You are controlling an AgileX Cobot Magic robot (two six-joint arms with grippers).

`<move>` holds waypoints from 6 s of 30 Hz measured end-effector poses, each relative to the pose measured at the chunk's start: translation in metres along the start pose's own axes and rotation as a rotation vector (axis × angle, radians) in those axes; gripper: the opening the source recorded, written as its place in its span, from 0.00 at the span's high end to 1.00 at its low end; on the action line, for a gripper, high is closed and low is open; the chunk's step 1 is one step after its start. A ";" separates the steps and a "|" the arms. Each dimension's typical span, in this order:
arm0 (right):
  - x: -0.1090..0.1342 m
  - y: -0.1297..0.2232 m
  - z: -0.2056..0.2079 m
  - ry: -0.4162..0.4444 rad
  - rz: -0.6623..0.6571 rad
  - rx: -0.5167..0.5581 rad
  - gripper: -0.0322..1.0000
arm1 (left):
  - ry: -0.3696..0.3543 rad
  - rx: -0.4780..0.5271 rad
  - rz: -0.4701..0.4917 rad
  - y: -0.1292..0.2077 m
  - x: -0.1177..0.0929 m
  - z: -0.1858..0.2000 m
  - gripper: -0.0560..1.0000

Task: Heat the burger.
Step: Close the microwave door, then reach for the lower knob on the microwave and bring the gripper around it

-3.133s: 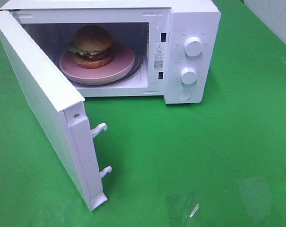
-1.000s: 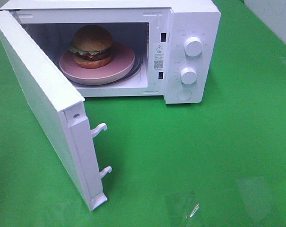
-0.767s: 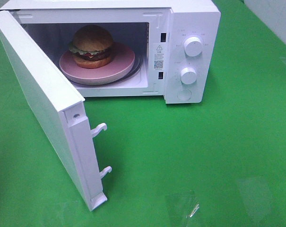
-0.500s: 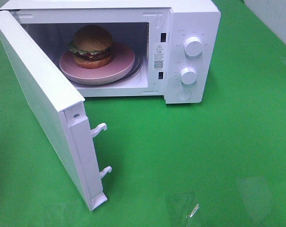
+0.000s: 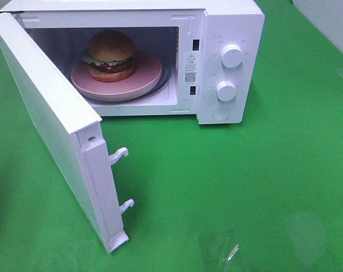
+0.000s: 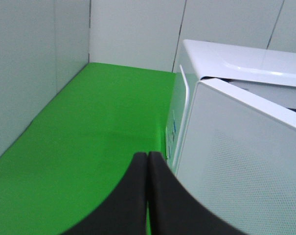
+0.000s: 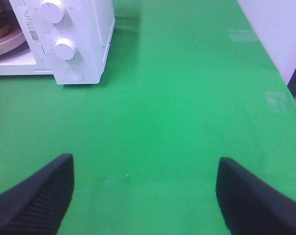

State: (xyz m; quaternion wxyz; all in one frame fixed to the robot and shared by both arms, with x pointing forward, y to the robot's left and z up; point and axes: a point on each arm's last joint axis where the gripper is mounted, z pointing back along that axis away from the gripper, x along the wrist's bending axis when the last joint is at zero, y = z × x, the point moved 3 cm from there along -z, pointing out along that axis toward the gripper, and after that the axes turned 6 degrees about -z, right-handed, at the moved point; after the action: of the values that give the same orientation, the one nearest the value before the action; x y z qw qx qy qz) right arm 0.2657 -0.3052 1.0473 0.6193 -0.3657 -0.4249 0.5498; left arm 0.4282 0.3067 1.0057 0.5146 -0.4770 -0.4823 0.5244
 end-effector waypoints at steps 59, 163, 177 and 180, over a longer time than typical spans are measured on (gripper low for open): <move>0.000 0.000 0.000 0.000 0.000 0.000 0.23 | 0.552 0.108 0.007 0.036 -0.144 -0.128 0.95; 0.000 0.000 0.000 0.000 0.000 0.001 0.23 | 0.510 1.207 -0.219 -0.036 -0.164 -0.064 0.02; 0.000 0.000 0.000 0.000 0.000 0.001 0.23 | 0.251 1.124 -0.048 -0.088 -0.051 -0.049 0.02; 0.000 0.000 0.000 0.000 0.000 0.001 0.23 | 0.209 1.069 -0.076 -0.100 -0.041 -0.039 0.02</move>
State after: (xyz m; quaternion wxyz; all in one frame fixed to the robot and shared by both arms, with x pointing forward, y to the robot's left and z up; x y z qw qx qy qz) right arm 0.2657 -0.3052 1.0472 0.6195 -0.3654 -0.4245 0.5499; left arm 0.4756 0.2672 1.1029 0.7492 -0.1806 -0.1118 0.6273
